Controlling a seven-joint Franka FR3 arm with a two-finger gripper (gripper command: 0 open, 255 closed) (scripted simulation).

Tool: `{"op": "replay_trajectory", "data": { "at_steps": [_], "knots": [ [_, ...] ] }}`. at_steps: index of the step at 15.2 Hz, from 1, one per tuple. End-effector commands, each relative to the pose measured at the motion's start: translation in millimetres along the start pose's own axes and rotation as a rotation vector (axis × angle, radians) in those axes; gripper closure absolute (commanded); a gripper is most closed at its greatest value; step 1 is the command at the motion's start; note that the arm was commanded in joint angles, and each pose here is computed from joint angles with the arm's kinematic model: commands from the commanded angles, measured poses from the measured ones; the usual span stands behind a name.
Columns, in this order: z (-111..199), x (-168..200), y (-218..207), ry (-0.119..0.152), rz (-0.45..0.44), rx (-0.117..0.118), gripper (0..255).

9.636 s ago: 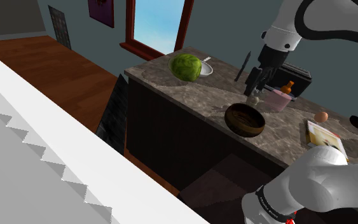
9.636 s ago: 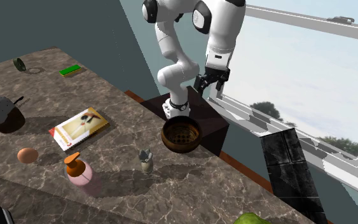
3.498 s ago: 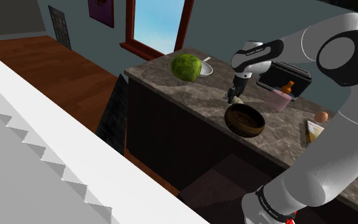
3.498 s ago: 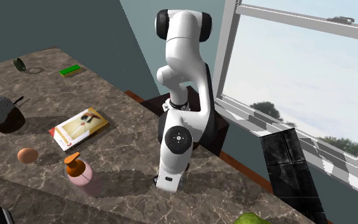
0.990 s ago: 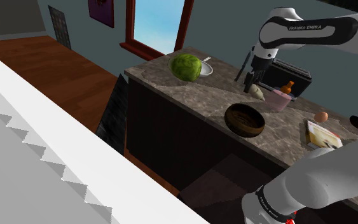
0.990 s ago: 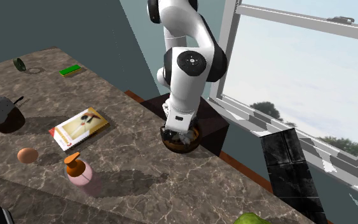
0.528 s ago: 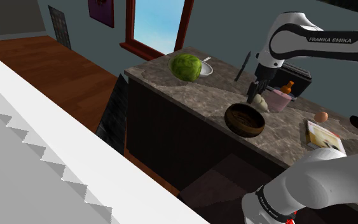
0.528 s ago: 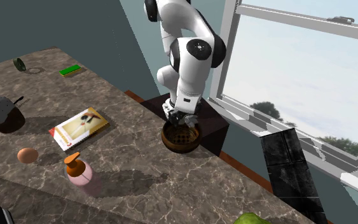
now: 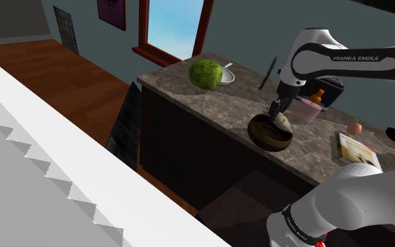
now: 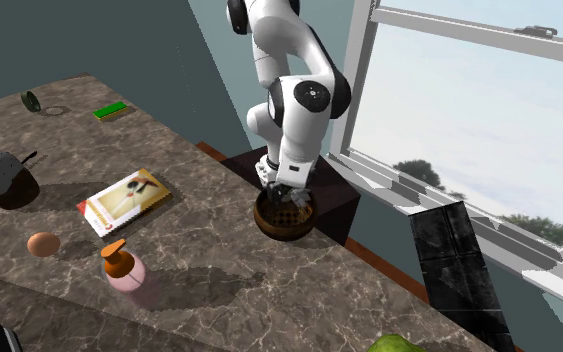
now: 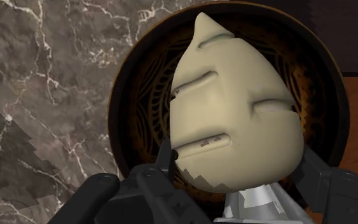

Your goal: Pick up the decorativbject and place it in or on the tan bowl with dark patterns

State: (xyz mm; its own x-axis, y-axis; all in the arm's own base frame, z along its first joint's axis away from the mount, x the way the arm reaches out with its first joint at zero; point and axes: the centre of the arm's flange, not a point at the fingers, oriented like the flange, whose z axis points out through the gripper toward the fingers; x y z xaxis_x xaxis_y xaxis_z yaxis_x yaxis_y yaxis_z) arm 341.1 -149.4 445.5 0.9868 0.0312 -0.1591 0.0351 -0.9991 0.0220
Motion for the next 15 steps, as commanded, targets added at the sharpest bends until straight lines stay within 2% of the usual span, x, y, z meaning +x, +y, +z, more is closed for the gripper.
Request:
{"op": "replay_trajectory", "data": {
  "at_steps": [1, 3, 11, 12, 15],
  "knots": [
    [11, 2, 0, 0.001, 0.000, 0.000, 255],
    [23, 4, 0, 0.001, 0.000, 0.000, 255],
    [23, 4, 0, 0.001, 0.000, 0.000, 255],
    [23, 4, 0, 0.001, 0.000, 0.000, 0],
    [23, 4, 0, 0.001, 0.000, 0.000, 0]
  ]
}}
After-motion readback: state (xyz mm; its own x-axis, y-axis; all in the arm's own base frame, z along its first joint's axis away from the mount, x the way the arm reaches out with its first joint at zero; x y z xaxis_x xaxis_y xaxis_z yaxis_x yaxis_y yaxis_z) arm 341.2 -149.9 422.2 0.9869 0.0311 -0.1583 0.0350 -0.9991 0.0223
